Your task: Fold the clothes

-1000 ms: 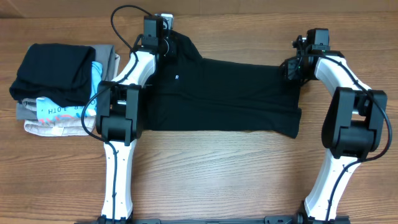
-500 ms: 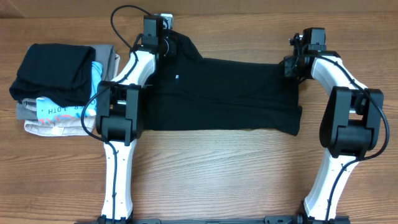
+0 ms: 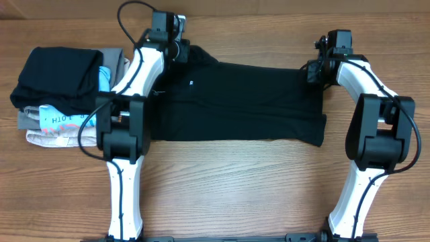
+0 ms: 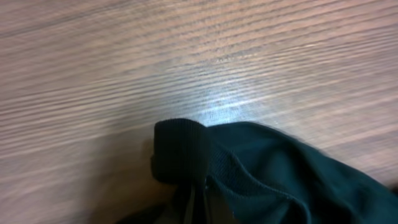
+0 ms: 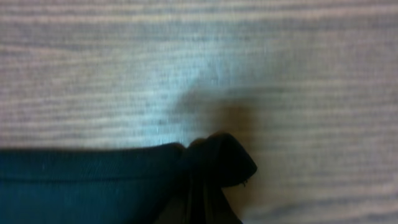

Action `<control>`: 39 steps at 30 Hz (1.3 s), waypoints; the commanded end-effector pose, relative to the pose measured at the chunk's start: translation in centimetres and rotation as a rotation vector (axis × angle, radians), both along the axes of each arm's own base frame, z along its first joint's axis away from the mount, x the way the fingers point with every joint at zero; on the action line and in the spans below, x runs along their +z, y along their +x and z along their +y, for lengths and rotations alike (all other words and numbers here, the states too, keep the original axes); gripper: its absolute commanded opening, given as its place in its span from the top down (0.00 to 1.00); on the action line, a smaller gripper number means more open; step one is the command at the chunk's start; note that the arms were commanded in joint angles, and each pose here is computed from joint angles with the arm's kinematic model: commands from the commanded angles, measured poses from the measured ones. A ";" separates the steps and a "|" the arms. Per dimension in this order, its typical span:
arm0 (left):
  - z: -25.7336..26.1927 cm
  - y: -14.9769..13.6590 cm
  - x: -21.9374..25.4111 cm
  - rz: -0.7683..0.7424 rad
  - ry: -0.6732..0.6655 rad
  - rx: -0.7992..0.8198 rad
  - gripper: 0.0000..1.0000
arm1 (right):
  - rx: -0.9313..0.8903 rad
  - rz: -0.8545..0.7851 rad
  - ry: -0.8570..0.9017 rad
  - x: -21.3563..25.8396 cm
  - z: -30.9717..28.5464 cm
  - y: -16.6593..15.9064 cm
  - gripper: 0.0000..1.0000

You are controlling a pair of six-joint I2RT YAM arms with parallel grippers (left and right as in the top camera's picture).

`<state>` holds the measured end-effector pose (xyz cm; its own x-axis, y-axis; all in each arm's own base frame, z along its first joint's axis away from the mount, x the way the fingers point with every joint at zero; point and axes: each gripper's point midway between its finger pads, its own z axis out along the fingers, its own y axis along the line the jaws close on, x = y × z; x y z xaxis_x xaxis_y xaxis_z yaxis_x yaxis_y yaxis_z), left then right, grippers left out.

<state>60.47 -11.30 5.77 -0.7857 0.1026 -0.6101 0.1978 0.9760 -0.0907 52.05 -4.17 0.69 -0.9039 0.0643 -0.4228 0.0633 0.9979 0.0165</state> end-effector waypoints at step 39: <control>8.8 -23.5 -1.1 0.759 0.251 0.318 0.96 | -0.292 0.532 0.185 3.8 2.8 -17.6 0.96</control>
